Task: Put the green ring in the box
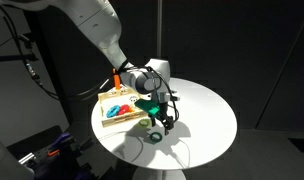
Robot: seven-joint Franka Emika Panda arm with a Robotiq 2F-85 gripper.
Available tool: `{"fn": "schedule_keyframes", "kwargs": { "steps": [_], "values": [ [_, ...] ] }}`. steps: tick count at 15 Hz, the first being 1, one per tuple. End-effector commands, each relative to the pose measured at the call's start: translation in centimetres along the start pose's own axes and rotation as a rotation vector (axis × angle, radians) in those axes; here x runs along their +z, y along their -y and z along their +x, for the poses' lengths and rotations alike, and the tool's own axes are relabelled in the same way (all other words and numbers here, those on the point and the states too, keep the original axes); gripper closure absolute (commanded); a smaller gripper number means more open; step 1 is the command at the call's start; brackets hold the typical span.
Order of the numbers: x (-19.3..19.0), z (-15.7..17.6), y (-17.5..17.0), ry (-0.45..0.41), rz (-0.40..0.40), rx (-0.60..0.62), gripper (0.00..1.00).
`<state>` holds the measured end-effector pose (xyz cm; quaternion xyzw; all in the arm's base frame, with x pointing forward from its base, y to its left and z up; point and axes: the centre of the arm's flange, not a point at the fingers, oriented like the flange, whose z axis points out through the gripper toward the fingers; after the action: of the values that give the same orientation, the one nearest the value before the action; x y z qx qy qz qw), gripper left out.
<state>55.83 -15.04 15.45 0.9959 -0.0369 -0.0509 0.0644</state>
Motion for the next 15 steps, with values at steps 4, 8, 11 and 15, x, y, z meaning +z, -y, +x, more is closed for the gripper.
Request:
{"fn": "schedule_keyframes", "kwargs": {
  "steps": [4, 8, 11, 15],
  "values": [
    [0.1, 0.0, 0.8, 0.043, -0.022, 0.022, 0.0],
    [0.9, -0.1, 1.0, 0.046, -0.02, 0.022, 0.0],
    [1.9, -0.1, 1.0, 0.055, -0.021, 0.022, 0.0],
    [2.8, -0.3, 0.9, 0.061, -0.015, 0.024, 0.0]
  ]
}}
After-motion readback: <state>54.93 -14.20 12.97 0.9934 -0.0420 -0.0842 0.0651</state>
